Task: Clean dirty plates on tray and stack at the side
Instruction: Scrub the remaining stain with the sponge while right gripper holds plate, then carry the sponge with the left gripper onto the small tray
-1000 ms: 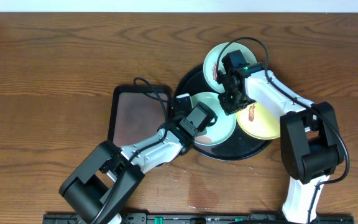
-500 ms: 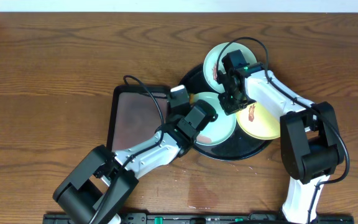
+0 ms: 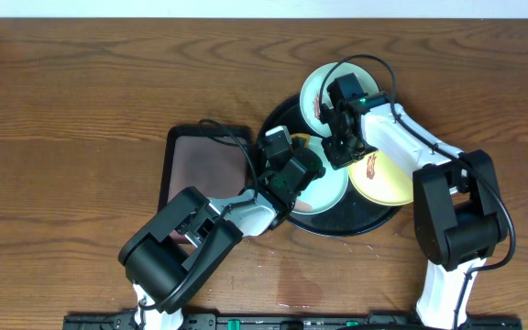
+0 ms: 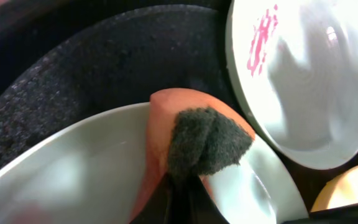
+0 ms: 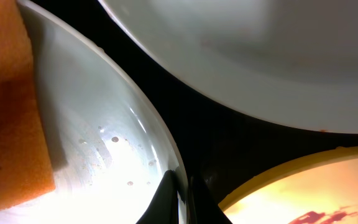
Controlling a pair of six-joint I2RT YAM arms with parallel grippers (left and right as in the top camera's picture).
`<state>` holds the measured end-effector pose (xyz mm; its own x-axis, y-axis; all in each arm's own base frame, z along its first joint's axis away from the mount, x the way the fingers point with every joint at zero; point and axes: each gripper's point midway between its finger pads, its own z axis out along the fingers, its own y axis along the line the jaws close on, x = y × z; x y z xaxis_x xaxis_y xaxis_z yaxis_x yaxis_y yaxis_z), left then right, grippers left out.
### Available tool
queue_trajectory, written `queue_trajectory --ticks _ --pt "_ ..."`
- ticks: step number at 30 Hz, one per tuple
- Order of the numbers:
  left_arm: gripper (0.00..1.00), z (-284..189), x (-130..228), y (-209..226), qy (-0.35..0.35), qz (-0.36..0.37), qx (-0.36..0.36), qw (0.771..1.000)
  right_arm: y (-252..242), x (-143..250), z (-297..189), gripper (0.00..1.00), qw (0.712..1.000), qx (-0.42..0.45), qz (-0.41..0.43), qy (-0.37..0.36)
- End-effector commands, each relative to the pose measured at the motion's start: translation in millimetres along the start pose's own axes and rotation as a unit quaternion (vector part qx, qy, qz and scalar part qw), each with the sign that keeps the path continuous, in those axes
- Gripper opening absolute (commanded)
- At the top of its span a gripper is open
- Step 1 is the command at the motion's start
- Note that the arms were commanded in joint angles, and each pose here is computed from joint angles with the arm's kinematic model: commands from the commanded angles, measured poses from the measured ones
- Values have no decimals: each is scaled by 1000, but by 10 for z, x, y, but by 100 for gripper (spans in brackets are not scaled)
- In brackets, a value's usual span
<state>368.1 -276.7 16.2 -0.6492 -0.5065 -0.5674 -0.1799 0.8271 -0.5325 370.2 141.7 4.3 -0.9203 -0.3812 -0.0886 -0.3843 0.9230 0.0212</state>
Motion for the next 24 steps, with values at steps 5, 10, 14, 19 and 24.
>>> queue_trajectory --ticks 5,10,14,19,24 --pt "7 -16 122 260 31 75 -47 996 -125 167 330 1 999 20 6 42" --pt "7 -334 -287 464 -38 108 -130 985 -126 171 330 1 999 20 6 43" --pt "7 -626 -562 439 -69 136 -150 977 -125 171 330 1 999 20 6 43" --pt "7 -852 -759 235 -89 137 -120 979 -125 171 330 1 999 20 6 43" --pt "7 -1144 -1011 19 -118 130 -82 981 -81 143 303 1 999 8 28 39"
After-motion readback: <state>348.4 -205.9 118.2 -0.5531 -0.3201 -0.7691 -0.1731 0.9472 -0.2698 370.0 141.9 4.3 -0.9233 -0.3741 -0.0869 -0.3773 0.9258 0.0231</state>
